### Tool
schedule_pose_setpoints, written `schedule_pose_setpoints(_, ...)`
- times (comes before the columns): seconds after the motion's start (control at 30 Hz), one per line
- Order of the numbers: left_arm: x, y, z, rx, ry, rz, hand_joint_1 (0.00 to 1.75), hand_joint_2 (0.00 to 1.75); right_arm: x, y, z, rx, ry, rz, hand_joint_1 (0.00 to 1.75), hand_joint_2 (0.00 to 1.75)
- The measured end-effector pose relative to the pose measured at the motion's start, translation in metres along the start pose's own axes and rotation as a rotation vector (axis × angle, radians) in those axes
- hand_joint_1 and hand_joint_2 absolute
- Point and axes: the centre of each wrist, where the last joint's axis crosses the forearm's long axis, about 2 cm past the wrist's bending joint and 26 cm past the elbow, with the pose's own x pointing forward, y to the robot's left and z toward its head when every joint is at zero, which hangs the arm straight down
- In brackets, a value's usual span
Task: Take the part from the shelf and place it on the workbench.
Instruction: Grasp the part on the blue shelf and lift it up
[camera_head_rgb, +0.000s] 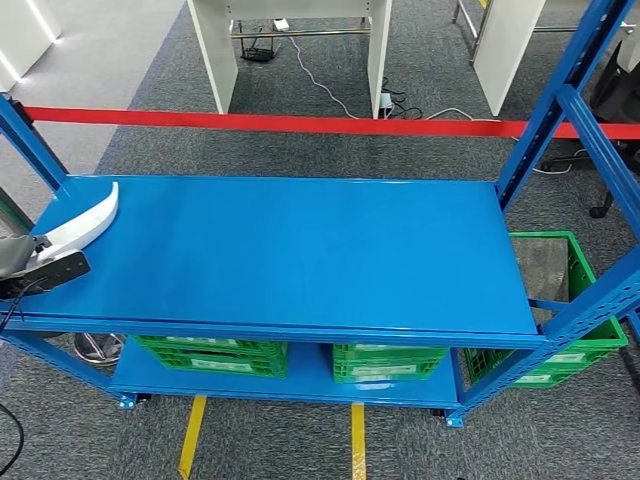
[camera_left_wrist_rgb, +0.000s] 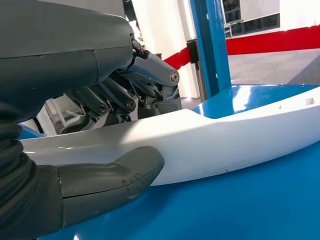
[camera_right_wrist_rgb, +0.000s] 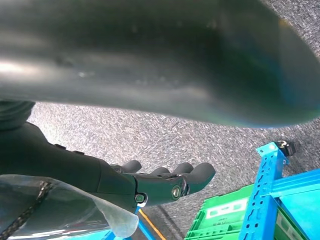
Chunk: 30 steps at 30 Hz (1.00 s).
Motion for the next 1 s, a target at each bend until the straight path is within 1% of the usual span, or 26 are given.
schedule_pose_setpoints(0.4,0.0008,-0.0020,0.0015,0.055,-0.005,-0.011,1.75,1.75,-0.0001,0.0003,0.0002,0.001,0.000,0.003,0.00,0.00)
schedule_pose_setpoints(0.7,0.0000,-0.0068,0.0061,0.067,-0.043,-0.003,1.75,1.75,-0.0002,0.0006,0.0004,0.002,-0.003,0.005,0.00,0.00)
schedule_pose_setpoints(1.0,-0.0002,-0.0077,0.0083,0.074,-0.049,0.006,1.75,1.75,-0.0002,0.0006,0.0003,0.002,-0.004,0.005,0.00,0.00)
